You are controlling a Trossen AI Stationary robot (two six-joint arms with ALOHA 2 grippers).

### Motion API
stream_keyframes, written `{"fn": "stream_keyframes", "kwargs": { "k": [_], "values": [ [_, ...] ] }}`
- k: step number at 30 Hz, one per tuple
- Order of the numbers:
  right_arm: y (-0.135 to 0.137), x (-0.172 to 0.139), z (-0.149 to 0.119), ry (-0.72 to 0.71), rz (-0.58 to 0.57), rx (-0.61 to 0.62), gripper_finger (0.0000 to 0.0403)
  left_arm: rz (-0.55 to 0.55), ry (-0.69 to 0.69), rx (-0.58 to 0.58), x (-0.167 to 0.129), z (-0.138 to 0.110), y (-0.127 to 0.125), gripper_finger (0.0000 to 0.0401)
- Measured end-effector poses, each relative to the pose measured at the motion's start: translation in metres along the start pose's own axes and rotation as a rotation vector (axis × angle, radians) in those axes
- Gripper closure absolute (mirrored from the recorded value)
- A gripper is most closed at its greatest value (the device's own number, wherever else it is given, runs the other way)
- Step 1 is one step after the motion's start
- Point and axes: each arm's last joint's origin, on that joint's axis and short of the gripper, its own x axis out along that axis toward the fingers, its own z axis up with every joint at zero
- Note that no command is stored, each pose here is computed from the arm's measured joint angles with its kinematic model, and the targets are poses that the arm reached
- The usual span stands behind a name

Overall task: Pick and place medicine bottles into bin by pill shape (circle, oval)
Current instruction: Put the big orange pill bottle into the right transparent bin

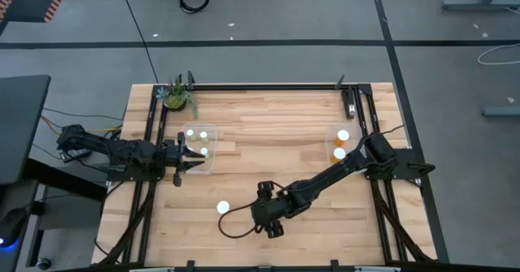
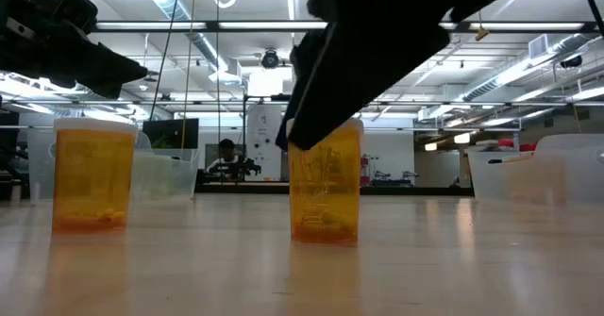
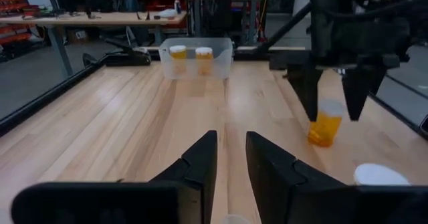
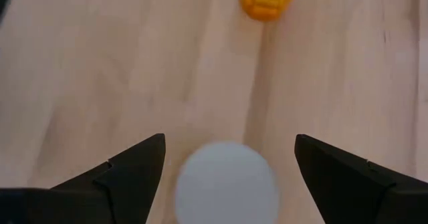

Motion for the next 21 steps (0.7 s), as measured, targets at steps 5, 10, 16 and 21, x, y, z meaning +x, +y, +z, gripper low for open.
{"fn": "stream_keyframes", "kwargs": {
  "k": [5, 10, 16, 21],
  "values": [
    [-0.007, 0.000, -0.004, 0.058, -0.020, 0.039, 0.0073, 0.001, 0.005, 0.001, 0.000, 0.000, 0.000, 0.0315],
    [-0.011, -0.002, -0.004, 0.068, -0.028, 0.058, 0.0110, 0.001, 0.011, 0.004, 0.001, -0.001, 0.000, 0.0309],
    [-0.010, -0.003, -0.004, 0.070, -0.027, 0.058, 0.0166, 0.001, 0.011, 0.003, 0.001, -0.001, 0.000, 0.0310],
    [-0.011, -0.003, -0.005, 0.077, -0.031, 0.076, 0.0186, 0.001, 0.011, 0.003, 0.001, -0.001, 0.000, 0.0317]
  ]
}}
